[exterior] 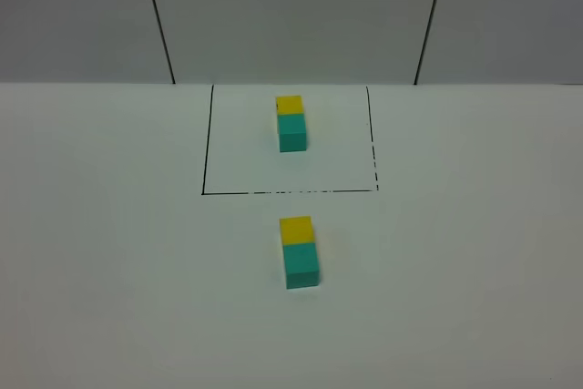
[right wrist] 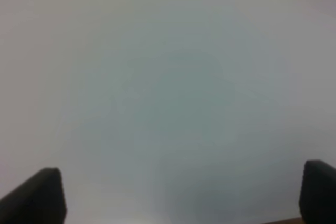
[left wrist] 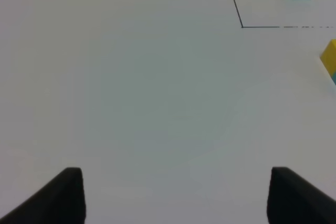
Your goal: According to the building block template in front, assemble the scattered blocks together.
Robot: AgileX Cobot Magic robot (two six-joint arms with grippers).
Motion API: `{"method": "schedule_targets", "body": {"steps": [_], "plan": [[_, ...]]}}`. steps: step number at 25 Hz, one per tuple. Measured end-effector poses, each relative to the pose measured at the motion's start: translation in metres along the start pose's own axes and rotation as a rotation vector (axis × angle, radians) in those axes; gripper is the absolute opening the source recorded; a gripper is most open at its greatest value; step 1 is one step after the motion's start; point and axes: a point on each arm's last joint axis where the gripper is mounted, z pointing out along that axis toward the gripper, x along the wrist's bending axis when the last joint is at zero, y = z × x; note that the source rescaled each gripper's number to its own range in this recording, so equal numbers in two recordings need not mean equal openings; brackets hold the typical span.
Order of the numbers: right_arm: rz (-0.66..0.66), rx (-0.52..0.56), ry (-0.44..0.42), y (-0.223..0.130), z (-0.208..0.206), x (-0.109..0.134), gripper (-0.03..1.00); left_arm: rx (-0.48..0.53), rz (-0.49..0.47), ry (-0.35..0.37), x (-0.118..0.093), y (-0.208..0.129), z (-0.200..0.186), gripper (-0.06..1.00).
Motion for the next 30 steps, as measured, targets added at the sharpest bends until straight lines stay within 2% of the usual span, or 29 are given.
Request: {"method": "schedule_targets", "body": {"steps": [7, 16, 30], "plan": [[-0.012, -0.136, -0.027, -0.014, -0.016, -0.007, 0.79, 0.000, 0.000, 0.000, 0.000, 0.000, 0.000, 0.59], [-0.015, -0.209, -0.025, -0.028, -0.011, -0.009, 0.79, 0.000, 0.000, 0.000, 0.000, 0.000, 0.000, 0.59], [-0.002, -0.208, -0.035, -0.036, -0.004, -0.010, 0.79, 0.000, 0.000, 0.000, 0.000, 0.000, 0.000, 0.59]]}}
